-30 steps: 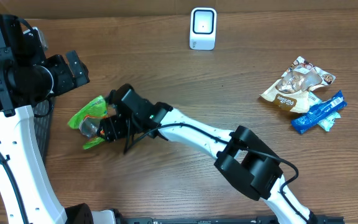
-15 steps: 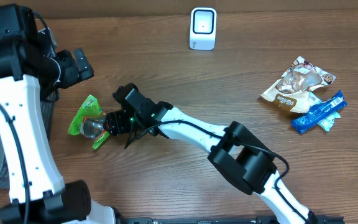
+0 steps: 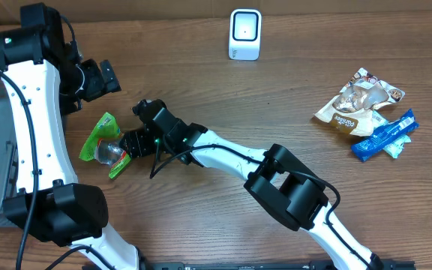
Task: Scan the item barcode
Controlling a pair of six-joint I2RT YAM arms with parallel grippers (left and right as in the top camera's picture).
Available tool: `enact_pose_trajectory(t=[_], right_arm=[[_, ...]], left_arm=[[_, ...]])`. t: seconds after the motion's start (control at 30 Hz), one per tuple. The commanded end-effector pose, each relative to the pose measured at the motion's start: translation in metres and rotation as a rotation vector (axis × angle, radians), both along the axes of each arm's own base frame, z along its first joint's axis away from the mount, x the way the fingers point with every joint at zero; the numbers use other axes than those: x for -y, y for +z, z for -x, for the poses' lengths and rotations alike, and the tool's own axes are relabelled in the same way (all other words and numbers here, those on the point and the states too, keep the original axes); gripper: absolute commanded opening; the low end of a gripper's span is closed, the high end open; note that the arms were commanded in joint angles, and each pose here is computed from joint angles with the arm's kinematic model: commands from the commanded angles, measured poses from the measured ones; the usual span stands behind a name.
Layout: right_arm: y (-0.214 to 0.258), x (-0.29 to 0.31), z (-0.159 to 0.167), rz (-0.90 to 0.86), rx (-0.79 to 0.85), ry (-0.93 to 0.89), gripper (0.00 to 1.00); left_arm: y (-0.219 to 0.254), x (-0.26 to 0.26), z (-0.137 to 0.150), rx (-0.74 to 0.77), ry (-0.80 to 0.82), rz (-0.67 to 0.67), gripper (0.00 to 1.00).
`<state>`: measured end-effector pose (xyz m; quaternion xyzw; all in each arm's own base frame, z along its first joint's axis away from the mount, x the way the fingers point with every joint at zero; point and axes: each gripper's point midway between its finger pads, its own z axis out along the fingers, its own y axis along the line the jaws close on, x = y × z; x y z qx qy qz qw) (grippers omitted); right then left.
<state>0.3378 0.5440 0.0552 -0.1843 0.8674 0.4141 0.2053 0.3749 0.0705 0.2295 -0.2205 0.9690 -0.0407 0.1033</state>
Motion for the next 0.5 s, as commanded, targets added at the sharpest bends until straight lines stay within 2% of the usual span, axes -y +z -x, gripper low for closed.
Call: enact_pose_trajectory(t=[0.0, 0.07, 0.2, 0.33, 0.47], right_arm=[[0.008, 0.004, -0.019, -0.015, 0.045, -0.045, 0.59], [0.006, 0.006, -0.025, -0.003, 0.062, -0.073, 0.55], [-0.005, 0.007, -0.025, 0.012, 0.056, -0.077, 0.55], [-0.018, 0.005, -0.018, 0.012, 0.023, -0.042, 0.48], [-0.017, 0.004, -0.015, 0.007, 0.014, -0.028, 0.48]], left_arm=[[0.002, 0.001, -0.004, 0.016, -0.001, -0.015, 1.0], [0.003, 0.0, -0.006, 0.026, 0.0, -0.018, 1.0], [0.003, -0.001, -0.009, 0.035, 0.0, -0.019, 1.0], [0.003, 0.0, -0.009, 0.033, -0.001, -0.019, 1.0], [0.002, 0.0, -0.009, 0.032, -0.001, -0.019, 1.0]])
